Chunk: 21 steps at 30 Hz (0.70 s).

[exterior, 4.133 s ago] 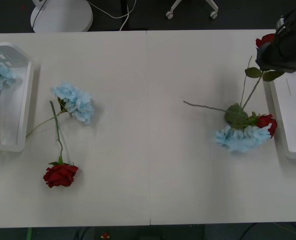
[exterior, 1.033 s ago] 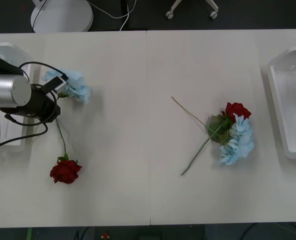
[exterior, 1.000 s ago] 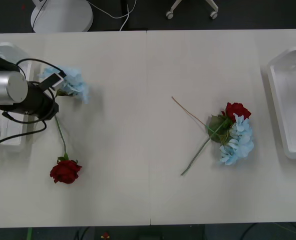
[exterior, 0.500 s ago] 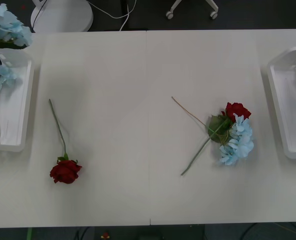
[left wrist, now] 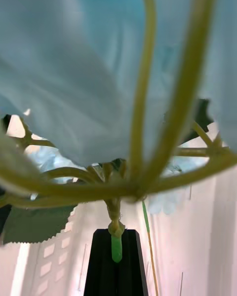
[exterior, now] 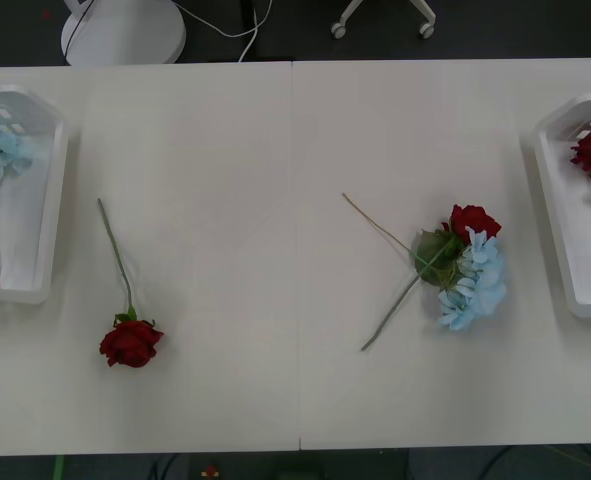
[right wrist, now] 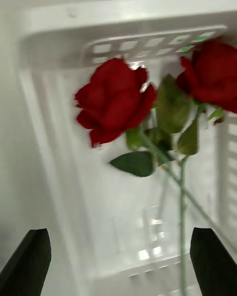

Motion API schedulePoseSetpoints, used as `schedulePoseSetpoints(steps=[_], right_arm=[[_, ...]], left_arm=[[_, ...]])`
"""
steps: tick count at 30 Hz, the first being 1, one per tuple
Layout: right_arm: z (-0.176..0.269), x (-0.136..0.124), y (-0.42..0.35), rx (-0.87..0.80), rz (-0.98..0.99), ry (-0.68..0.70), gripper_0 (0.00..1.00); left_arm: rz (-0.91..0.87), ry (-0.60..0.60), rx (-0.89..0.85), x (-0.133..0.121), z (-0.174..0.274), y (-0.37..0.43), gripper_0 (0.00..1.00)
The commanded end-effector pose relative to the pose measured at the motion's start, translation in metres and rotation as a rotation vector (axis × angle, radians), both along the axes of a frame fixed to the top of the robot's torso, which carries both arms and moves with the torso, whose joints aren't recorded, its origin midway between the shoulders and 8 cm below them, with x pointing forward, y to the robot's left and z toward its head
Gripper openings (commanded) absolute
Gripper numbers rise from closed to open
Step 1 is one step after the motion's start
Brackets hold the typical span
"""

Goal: Put the red flowers into the right box and the blue flowers into the left box

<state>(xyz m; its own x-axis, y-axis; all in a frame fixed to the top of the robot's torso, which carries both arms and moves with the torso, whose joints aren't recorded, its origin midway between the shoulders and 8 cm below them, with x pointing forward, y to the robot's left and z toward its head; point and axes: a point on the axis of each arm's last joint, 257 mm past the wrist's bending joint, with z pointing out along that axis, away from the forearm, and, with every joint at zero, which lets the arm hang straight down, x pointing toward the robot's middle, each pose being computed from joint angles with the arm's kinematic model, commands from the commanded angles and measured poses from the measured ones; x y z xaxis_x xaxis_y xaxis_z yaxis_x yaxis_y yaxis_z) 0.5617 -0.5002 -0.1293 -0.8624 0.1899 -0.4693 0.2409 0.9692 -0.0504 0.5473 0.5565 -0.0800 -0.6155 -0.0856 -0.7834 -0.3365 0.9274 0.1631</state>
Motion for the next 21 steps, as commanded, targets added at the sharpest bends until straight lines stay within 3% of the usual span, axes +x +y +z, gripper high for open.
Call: schedulePoseSetpoints(steps=[1,7,16,21], right_arm=[[0.046,-0.008,0.033,0.184,-0.211,-0.069,0.82],[0.042,-0.025,0.101,0.354,-0.461,-0.071,0.82],[-0.012,-0.063,0.192,0.656,-1.017,-0.067,0.82],[-0.046,-0.077,0.232,0.789,-1.252,0.004,0.82]], left_arm=[[0.093,-0.051,-0.019,-0.017,0.008,0.058,0.0],[0.122,-0.032,-0.046,-0.023,-0.031,0.08,0.0],[0.17,-0.005,-0.083,-0.041,-0.091,0.107,0.0],[0.167,-0.048,-0.137,-0.037,-0.114,0.107,0.0]])
